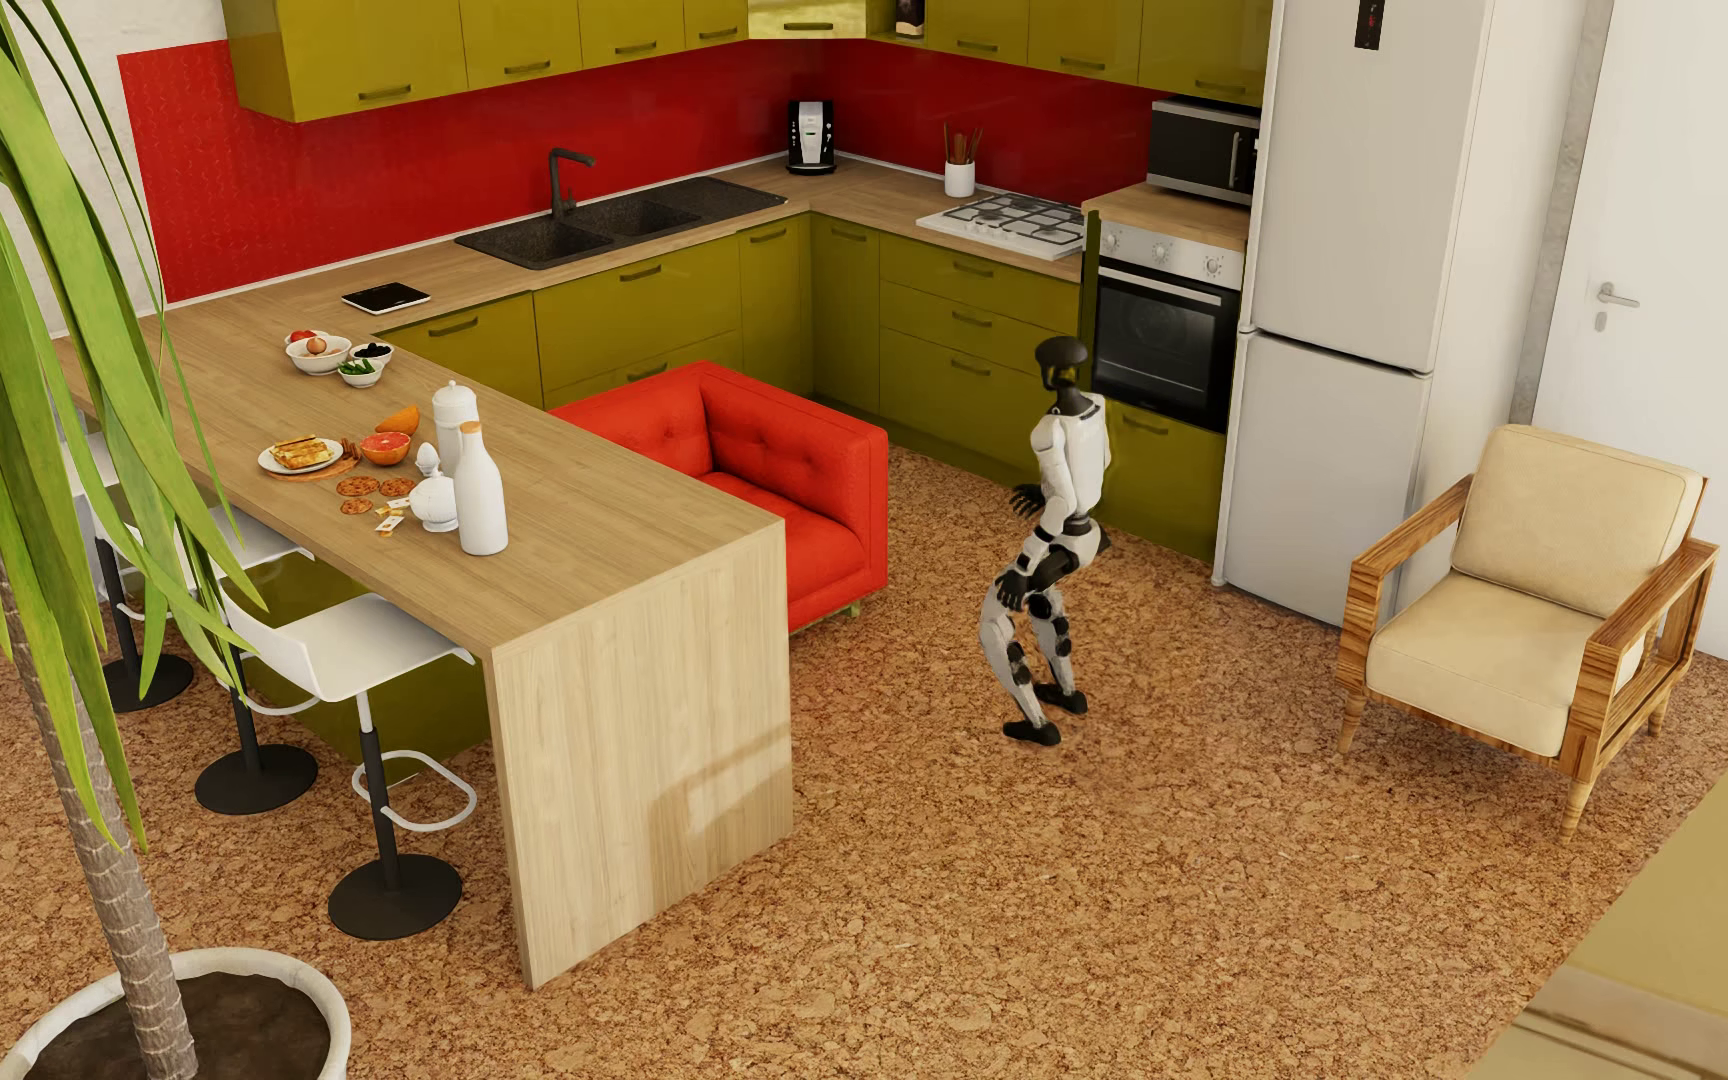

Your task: Go to the armchair

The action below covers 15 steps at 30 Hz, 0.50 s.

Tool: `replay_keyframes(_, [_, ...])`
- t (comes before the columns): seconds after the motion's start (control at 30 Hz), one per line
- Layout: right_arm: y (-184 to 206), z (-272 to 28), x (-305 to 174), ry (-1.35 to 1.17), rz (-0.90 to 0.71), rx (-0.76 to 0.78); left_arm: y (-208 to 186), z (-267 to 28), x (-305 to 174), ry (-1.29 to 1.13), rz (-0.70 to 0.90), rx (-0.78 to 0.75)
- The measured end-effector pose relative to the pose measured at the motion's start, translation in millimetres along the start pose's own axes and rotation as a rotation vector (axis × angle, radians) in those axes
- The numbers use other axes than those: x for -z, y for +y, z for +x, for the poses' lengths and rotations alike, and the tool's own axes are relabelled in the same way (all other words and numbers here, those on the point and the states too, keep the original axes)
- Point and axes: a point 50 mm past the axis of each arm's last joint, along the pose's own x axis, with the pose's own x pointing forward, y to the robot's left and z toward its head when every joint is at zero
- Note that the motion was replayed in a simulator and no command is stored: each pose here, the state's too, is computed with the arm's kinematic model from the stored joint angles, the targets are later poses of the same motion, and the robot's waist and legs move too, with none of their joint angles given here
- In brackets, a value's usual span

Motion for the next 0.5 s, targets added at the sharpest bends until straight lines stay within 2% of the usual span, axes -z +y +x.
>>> replay_keyframes(0.07, [40.8, -2.9, 1.1, 0.020, 0.002, -0.144, -9.0, 4.0, 1.4, 0.008, 0.151, 0.100])
replay_keyframes(0.1, [47.5, -9.5, 8.0, 0.037, 0.004, -0.195, -3.1, 7.8, -25.9, -0.077, 0.207, 0.117])
replay_keyframes(0.2, [23.7, -30.6, 53.3, 0.184, -0.036, -0.253, -16.0, 9.5, -92.0, -0.358, 0.130, 0.125])
replay_keyframes(0.27, [3.0, -36.6, 65.5, 0.249, -0.028, -0.204, -19.7, 3.9, -110.4, -0.488, -0.001, 0.121])
replay_keyframes(0.3, [9.0, -39.0, 66.7, 0.263, 0.005, -0.190, -12.9, 3.3, -103.4, -0.486, -0.056, 0.102])
replay_keyframes(0.37, [36.3, -29.4, 45.3, 0.229, 0.039, -0.209, -6.7, 7.5, -81.4, -0.381, -0.041, 0.092])
replay_keyframes(0.43, [25.0, -22.2, 40.1, 0.205, 0.046, -0.157, -19.2, 7.4, -62.2, -0.268, -0.067, 0.103])
replay_keyframes(0.5, [20.6, -24.4, 44.5, 0.214, 0.058, -0.144, -12.7, 9.6, -49.9, -0.188, -0.054, 0.073])
